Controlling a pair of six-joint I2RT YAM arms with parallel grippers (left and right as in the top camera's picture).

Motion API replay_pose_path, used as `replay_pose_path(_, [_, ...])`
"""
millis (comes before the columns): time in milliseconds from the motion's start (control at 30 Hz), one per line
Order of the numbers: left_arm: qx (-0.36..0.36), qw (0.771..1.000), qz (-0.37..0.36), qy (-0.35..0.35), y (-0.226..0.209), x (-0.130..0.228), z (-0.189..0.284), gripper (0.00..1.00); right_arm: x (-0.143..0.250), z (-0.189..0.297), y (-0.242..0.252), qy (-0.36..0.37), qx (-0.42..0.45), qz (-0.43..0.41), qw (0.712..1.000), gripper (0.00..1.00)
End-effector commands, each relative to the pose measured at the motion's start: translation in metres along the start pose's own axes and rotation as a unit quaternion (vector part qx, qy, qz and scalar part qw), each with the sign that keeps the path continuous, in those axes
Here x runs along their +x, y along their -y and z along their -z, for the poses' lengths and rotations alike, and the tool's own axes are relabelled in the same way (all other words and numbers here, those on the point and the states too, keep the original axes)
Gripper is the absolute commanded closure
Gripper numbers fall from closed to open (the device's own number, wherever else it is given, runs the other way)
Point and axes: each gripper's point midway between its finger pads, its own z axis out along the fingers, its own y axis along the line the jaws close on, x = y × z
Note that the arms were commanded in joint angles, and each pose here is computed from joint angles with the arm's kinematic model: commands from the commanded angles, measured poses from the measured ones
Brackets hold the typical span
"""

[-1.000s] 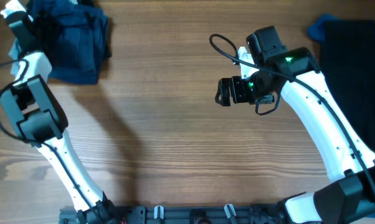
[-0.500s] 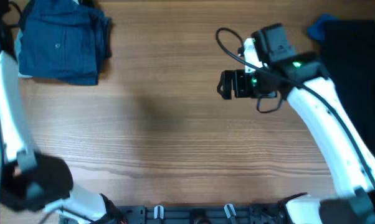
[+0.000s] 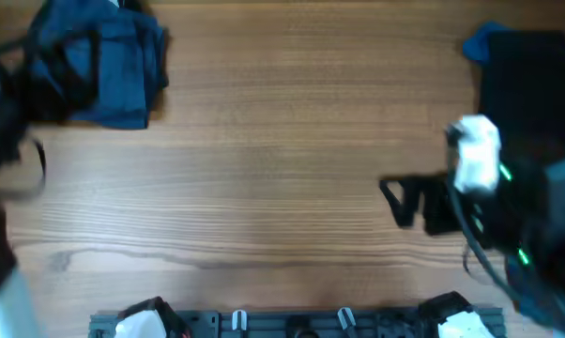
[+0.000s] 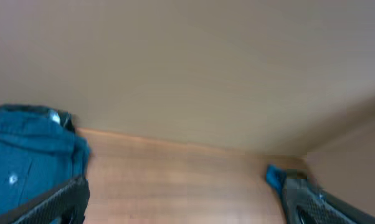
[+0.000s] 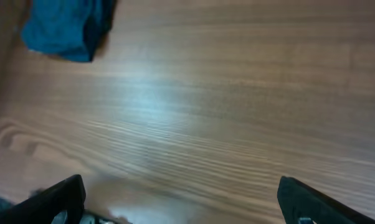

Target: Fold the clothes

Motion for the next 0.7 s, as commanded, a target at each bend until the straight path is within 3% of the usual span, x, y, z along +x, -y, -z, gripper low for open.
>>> replay_pose_path(0, [0.015, 0.996, -0.086, -0.001, 0.038, 0.026, 0.049, 0.0, 0.013, 0.033, 0.004, 0.043, 0.002, -0.024, 0.999, 0.01])
replay_pose_path(133, [0.024, 0.994, -0.11, -0.003, 0.062, 0.065, 0.089, 0.0, 0.024, 0.062, 0.018, 0.098, 0.029, -0.024, 0.995, 0.0])
replay_pose_path(267, [0.093, 0.99, -0.106, -0.016, 0.089, 0.108, 0.107, 0.0, 0.029, 0.085, 0.035, 0.147, 0.065, -0.039, 0.986, 0.0])
replay_pose_path(500, [0.166, 0.981, -0.083, -0.053, 0.083, 0.195, 0.098, 0.0, 0.054, 0.092, 0.052, 0.183, 0.08, -0.05, 0.979, 0.0])
replay_pose_path(667, [0.173, 0.981, -0.08, -0.048, 0.063, 0.228, 0.08, 0.0, 0.064, 0.064, 0.078, 0.18, 0.131, -0.062, 0.973, 0.0])
